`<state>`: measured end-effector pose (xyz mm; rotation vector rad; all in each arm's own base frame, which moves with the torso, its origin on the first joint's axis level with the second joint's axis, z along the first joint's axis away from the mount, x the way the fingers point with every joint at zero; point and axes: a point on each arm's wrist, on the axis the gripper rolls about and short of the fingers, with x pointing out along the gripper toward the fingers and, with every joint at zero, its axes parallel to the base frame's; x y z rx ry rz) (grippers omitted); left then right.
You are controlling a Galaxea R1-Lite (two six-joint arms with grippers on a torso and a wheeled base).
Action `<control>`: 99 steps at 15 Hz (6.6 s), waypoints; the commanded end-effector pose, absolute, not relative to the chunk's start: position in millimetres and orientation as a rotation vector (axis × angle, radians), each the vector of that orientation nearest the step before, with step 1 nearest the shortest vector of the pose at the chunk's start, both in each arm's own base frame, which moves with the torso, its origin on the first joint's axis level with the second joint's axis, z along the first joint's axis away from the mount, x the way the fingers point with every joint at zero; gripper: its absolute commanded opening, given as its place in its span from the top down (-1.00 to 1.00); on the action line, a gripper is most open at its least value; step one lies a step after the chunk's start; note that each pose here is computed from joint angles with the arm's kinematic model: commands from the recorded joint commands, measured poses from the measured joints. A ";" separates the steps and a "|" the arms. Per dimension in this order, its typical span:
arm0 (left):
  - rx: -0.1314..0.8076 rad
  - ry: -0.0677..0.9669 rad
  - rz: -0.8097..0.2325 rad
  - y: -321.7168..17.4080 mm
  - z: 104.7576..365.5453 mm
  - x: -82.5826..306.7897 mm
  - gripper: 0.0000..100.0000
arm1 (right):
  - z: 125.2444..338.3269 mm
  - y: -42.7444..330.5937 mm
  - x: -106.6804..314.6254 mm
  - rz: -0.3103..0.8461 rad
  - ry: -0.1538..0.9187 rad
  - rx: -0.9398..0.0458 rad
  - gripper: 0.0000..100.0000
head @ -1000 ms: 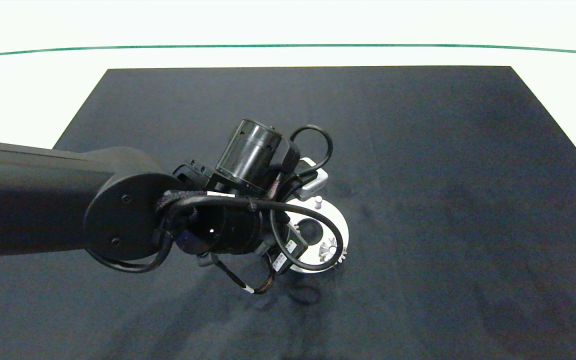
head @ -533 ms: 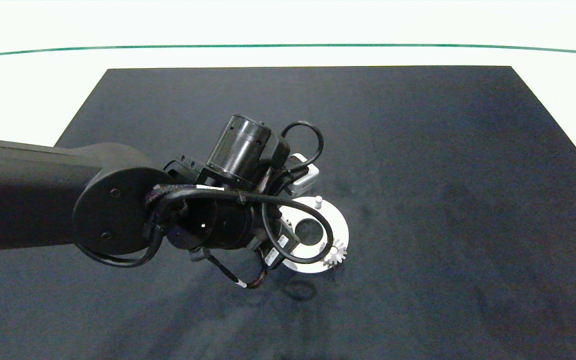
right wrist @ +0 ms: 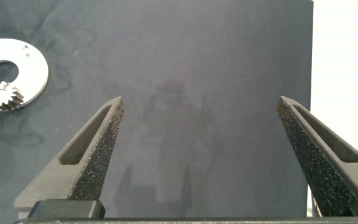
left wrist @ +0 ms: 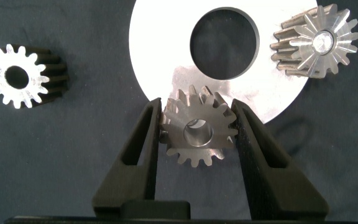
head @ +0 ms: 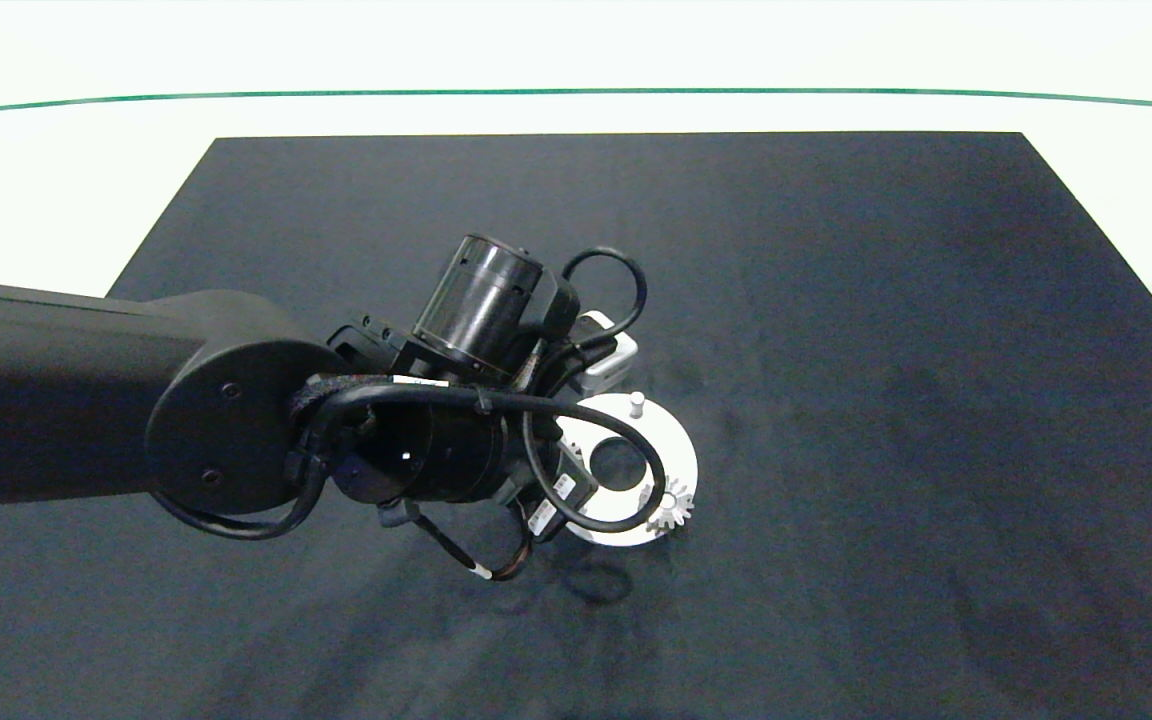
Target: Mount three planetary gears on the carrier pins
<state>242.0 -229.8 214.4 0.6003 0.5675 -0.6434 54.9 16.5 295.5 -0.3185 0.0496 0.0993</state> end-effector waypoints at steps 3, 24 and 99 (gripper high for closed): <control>0.611 0.580 -0.646 -232.1 209.5 243.4 0.56 | 295.7 15.8 53.3 0.097 0.045 -0.319 -1.00; 0.611 0.555 -0.639 -233.8 214.3 247.5 0.56 | 295.3 15.7 53.0 0.097 0.046 -0.329 -1.00; 0.614 0.534 -0.635 -233.0 207.2 234.5 -1.00 | 293.6 15.0 51.5 0.098 0.045 -0.339 -1.00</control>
